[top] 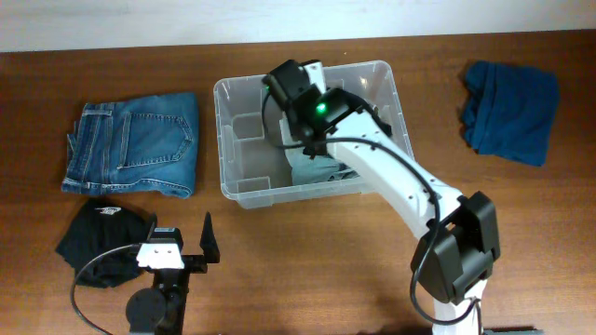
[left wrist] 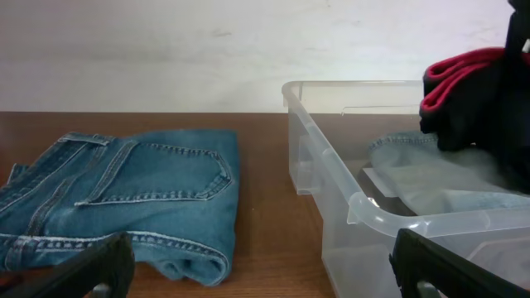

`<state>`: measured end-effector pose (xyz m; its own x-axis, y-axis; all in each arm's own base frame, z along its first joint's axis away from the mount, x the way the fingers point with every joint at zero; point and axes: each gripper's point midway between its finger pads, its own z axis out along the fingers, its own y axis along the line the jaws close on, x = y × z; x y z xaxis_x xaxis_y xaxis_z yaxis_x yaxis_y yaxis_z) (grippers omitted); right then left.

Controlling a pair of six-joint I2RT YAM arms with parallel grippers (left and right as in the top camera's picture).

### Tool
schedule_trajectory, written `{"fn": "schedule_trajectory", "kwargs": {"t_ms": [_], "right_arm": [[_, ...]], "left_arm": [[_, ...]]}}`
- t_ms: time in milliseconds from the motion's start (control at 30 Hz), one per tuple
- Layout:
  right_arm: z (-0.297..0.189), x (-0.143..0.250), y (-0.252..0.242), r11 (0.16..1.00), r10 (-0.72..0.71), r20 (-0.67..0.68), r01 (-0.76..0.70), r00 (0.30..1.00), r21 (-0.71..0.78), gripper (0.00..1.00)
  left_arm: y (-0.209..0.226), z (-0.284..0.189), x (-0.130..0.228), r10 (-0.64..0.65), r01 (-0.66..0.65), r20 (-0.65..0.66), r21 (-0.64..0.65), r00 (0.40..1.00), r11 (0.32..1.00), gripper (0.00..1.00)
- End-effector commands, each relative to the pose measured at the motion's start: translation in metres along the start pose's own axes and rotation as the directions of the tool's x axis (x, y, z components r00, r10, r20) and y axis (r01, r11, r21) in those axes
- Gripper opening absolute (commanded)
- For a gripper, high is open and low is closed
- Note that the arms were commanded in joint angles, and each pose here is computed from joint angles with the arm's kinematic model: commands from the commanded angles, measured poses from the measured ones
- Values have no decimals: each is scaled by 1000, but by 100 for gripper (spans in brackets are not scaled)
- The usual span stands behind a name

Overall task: Pack container
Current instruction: 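Press the black-and-red garment down inside the container with the right gripper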

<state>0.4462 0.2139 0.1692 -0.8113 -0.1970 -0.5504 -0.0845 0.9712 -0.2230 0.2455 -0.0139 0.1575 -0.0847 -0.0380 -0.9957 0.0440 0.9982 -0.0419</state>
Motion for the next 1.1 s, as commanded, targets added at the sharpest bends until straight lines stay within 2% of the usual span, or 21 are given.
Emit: {"fn": "schedule_trajectory", "kwargs": {"t_ms": [0, 167, 267, 367, 500, 567, 633, 700, 733, 767, 1067], "right_arm": [[1, -1, -5, 999, 33, -20, -34, 999, -30, 37], [0, 0, 3, 997, 31, -32, -33, 999, -75, 84], [-1, -1, 9, 994, 7, -30, -10, 1000, -107, 99], [-2, -5, 7, 993, -30, -16, 28, 999, -114, 100], [-7, -14, 0, 993, -11, 2, 12, 1000, -116, 100], [-8, -15, -4, 994, -5, 2, 5, 1000, -112, 93], [-6, -13, -8, 994, -3, -6, 2, 1000, -107, 64], [-2, -12, -13, 995, 3, -19, -5, 1000, -97, 22], [1, -11, -16, 996, 6, -26, -9, 1000, -93, 7], [4, -10, -20, 996, 15, -33, -18, 999, -87, 4], [65, 26, -34, 982, 57, -219, -93, 974, -162, 4]], "left_arm": [[0, 0, 1, 15, -15, 2, 4, 1000, 1000, 99], [0, 0, 1, 15, -15, 2, 5, 1000, 1000, 99], [0, 0, 1, 15, -15, 2, 5, 1000, 1000, 99], [0, 0, 1, 15, -15, 2, 5, 1000, 1000, 99], [0, 0, 1, 15, -15, 2, 4, 1000, 1000, 99], [0, 0, 1, 15, -15, 2, 4, 1000, 1000, 99], [0, 0, 1, 15, -15, 2, 4, 1000, 1000, 99], [0, 0, 1, 15, -15, 2, 5, 1000, 1000, 99], [0, 0, 1, 15, -15, 2, 5, 1000, 1000, 99], [0, 0, 1, 15, -15, 2, 4, 1000, 1000, 99], [0, 0, 1, 15, -15, 2, 4, 1000, 1000, 99]]}}
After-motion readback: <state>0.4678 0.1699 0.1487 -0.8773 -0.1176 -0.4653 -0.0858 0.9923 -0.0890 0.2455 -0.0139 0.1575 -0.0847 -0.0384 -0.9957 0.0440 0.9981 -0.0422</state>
